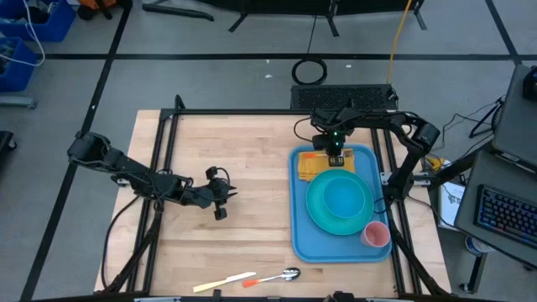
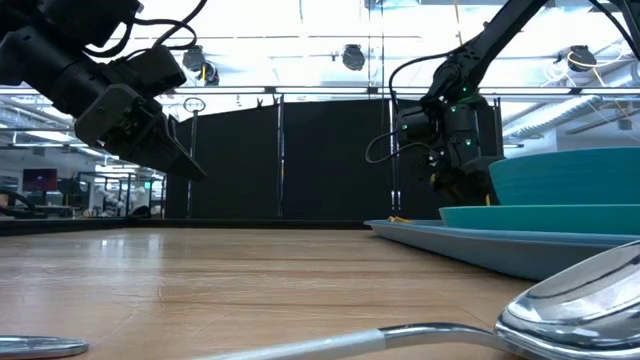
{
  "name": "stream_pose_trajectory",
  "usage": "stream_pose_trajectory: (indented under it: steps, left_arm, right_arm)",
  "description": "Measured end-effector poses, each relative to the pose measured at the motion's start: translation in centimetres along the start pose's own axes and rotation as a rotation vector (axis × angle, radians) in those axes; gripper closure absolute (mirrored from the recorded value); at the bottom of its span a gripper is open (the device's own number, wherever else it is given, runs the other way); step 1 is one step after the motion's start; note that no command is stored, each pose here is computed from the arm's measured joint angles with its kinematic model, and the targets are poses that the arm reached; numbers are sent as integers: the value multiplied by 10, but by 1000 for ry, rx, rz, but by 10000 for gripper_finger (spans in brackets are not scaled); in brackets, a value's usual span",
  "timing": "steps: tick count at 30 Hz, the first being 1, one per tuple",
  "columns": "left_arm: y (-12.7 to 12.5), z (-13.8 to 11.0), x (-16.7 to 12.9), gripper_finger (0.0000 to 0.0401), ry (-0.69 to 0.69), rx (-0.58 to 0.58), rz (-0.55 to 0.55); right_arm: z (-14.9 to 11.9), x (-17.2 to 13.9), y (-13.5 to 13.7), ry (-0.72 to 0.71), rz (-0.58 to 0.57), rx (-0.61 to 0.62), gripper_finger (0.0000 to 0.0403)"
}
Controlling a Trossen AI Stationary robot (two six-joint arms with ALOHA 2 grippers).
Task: Set up tray
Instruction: Put the orange fork on the napkin to the left of the blue plate, then put the orange spoon on the napkin to the left of the blue plate
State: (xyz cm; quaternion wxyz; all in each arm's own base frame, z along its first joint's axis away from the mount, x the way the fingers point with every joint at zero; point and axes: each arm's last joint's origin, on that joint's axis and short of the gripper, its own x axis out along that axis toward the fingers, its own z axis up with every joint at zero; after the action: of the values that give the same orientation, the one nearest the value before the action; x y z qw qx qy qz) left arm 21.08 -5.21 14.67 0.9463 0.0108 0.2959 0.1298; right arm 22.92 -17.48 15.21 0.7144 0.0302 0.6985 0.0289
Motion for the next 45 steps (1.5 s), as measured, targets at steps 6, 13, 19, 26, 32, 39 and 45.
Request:
stream_pose_trajectory:
  steps: [6,13,19,26,32,39,45]
  left_arm:
    - [0,0,0,316,1,0,0]
    - [0,0,0,316,1,0,1]
    - [0,0,0,316,2,1,1]
    - [0,0,0,316,2,1,0]
    - [0,0,0,316,1,-6,0]
    - [0,1,0,316,-5,-21,-3]
    - [0,0,0,316,-3,-35,-3]
  right_arm:
    - [1,0,-1,-9,-6,2,386]
    - [0,-2,0,-9,-8,-18,355]
    - [1,-4,2,-15,-13,-37,328]
    - [2,-21,8,-75,-65,-42,304]
    - [4,-51,23,-190,-168,-18,298]
    - [23,-75,60,-397,-202,78,298]
    - [49,-79,106,-541,-106,99,298]
